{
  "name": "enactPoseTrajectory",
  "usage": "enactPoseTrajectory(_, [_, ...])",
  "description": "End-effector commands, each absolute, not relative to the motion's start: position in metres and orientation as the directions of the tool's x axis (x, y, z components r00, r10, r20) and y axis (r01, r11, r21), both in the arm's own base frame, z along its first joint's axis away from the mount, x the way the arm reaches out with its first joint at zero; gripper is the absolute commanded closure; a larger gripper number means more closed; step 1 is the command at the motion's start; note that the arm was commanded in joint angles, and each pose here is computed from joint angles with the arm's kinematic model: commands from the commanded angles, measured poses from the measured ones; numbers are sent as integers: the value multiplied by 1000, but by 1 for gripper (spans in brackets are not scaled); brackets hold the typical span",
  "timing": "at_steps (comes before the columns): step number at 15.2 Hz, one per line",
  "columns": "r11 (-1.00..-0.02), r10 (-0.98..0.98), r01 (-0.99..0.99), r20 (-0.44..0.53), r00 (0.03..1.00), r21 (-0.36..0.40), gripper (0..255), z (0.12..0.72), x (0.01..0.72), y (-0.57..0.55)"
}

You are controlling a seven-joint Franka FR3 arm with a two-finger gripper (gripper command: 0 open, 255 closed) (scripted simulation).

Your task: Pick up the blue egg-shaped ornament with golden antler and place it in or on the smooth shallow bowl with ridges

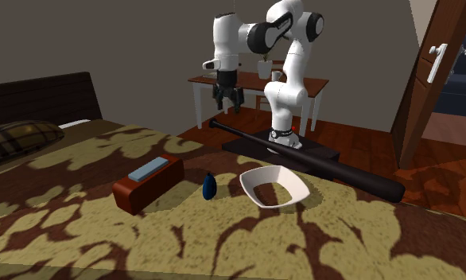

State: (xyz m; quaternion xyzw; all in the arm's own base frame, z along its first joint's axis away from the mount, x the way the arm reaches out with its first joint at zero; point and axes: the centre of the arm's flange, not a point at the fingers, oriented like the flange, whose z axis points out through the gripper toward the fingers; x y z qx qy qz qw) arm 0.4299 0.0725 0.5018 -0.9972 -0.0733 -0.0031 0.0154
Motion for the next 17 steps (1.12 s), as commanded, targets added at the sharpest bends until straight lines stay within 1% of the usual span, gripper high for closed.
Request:
enactPoseTrajectory(1, [-984,173,173,2,985,-31,0,488,451,83])
enactPoseTrajectory(17, [-926,378,376,-52,924,-37,0,372,598,195])
